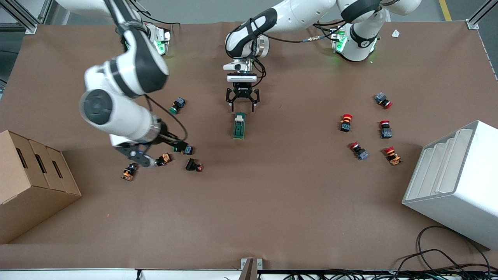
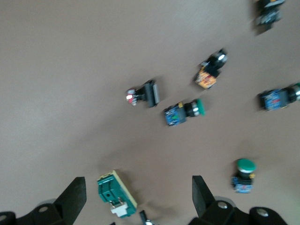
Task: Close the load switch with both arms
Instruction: 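Reach the right gripper to the white handle while the left gripper steadies the switch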
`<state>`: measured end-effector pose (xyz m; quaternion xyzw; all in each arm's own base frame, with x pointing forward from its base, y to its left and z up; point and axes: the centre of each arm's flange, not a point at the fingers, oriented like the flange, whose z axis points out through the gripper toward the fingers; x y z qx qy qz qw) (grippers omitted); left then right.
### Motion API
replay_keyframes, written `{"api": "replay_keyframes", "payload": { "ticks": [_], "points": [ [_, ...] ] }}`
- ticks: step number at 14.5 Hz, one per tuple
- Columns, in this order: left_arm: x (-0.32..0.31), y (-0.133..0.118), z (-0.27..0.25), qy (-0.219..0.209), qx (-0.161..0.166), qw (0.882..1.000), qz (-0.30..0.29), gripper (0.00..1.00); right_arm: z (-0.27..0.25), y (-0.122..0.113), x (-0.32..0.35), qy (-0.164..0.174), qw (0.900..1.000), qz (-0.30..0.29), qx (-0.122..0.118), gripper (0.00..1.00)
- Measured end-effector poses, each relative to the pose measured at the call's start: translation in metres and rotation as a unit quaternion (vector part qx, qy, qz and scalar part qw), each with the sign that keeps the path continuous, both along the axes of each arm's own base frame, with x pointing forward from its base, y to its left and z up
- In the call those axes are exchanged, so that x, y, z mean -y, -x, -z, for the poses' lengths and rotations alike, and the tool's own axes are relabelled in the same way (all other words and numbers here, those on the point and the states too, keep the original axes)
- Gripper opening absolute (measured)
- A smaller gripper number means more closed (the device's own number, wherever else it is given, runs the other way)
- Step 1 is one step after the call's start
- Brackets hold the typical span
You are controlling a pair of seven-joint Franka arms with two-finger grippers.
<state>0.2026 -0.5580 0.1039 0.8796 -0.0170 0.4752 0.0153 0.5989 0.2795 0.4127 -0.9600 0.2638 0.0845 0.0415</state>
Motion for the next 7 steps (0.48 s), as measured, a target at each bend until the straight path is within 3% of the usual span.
{"api": "replay_keyframes", "payload": {
  "ticks": [7],
  "points": [
    [0.004, 0.009, 0.003, 0.008, 0.014, 1.0, 0.01, 0.99, 0.087, 0.043, -0.074, -0.027, 0.999, 0.016, 0.002, 1.0]
  ]
}}
